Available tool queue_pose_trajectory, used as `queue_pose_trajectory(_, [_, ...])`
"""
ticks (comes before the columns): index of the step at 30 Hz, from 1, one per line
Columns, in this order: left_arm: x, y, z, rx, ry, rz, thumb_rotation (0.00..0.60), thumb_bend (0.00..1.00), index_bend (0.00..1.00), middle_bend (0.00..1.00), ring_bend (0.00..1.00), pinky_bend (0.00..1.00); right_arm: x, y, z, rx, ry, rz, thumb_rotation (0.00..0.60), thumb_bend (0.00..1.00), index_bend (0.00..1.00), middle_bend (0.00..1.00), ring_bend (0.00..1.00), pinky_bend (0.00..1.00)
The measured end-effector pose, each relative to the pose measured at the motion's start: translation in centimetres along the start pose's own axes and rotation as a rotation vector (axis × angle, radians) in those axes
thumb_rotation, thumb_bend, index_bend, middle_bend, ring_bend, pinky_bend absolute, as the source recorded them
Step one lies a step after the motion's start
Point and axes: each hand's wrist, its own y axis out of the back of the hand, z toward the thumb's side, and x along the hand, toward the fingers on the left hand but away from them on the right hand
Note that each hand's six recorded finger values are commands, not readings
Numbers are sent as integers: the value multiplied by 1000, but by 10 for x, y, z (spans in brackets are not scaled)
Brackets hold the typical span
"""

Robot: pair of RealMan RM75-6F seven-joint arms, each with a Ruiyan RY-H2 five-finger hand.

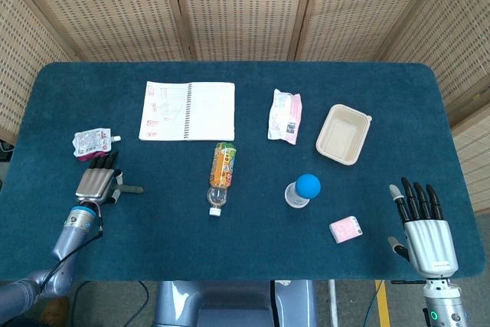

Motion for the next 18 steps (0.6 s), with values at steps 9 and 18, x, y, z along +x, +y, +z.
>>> queue_pose_trajectory(9, [-3, 8, 1, -63, -11, 7, 600, 482, 803, 0, 0, 0, 0, 1, 1, -1, 3, -4, 600, 0, 0, 0, 0, 0])
queue_pose_trajectory(18, [-16, 39, 10, -303, -108, 94, 600, 477, 805, 0, 0, 0, 0, -1, 3, 6, 9, -4, 600, 0, 0, 0, 0, 0])
